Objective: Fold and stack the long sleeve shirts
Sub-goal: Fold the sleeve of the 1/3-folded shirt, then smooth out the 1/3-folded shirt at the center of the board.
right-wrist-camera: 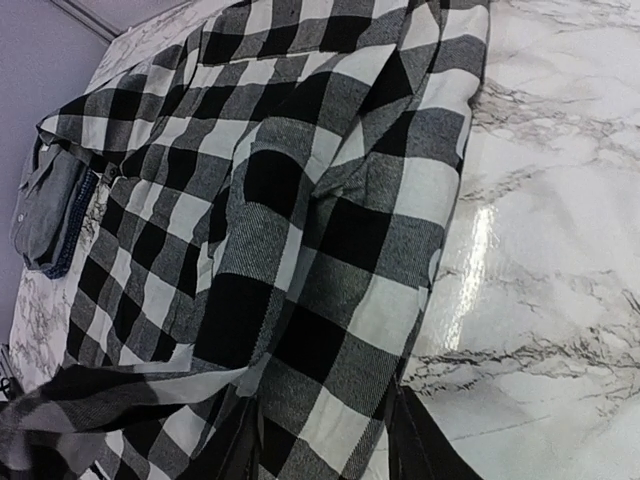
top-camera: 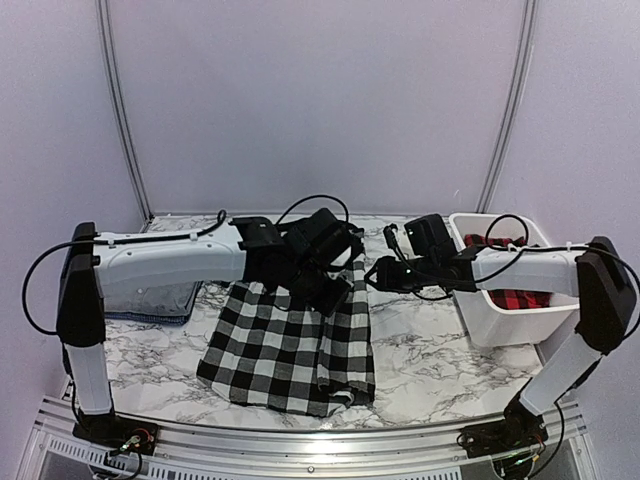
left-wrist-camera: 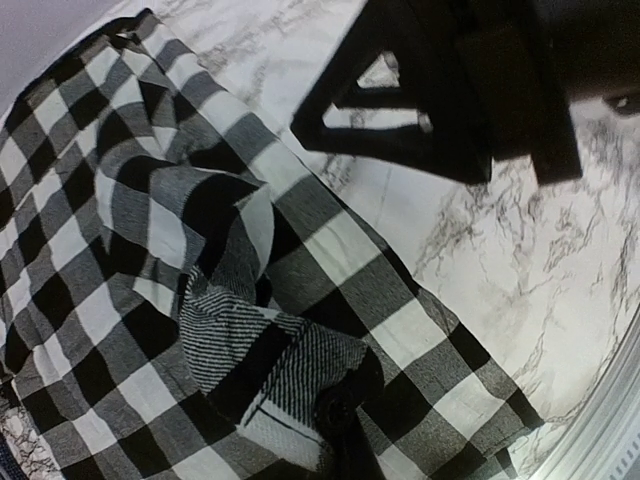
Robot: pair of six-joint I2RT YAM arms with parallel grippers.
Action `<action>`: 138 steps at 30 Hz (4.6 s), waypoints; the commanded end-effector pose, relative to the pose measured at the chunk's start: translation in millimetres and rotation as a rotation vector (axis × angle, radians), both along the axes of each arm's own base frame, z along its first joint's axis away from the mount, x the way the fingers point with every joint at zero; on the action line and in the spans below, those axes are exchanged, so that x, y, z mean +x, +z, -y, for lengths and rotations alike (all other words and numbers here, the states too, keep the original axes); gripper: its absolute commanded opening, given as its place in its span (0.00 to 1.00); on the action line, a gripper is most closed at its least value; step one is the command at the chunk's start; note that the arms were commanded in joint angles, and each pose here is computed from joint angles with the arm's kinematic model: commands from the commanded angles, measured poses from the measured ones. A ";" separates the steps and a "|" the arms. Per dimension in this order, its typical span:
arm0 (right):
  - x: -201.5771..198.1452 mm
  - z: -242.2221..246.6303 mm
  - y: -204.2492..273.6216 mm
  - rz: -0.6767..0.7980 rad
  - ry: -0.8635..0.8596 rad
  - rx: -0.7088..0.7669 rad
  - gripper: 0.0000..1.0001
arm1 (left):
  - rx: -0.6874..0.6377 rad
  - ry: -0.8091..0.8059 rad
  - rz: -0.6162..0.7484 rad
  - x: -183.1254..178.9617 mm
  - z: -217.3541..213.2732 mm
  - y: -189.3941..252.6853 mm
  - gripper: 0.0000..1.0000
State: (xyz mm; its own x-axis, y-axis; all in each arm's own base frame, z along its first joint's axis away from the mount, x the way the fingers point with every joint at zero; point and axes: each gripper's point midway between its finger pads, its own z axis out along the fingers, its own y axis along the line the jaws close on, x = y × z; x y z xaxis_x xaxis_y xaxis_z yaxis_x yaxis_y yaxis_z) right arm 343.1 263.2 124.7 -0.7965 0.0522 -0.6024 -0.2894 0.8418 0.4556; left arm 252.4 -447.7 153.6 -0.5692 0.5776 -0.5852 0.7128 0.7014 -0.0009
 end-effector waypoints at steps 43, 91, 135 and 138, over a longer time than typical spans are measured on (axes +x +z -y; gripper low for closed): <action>226.7 -76.6 -51.2 -0.021 0.052 0.342 0.31 | -0.406 -0.089 -0.055 12.1 -36.2 98.6 0.01; 231.7 20.0 -12.5 0.061 -0.156 0.026 0.31 | -0.264 -0.319 -0.521 -68.9 19.4 -47.6 0.07; 260.4 -38.4 -77.7 0.018 0.081 0.190 0.12 | -0.460 0.275 -0.382 175.7 -24.8 -95.9 0.09; 270.9 -32.4 -88.8 0.001 0.068 0.210 0.13 | -0.441 0.303 -0.408 180.0 -31.7 -117.3 0.08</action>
State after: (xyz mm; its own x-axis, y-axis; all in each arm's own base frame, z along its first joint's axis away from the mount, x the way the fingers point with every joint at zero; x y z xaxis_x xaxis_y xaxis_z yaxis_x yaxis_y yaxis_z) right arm 603.8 301.6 44.3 -0.7785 0.1006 -0.6196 -0.3674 0.7273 0.5797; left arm 420.6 -422.0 54.5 -0.8790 0.1319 -0.4582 0.3957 0.7378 -0.5469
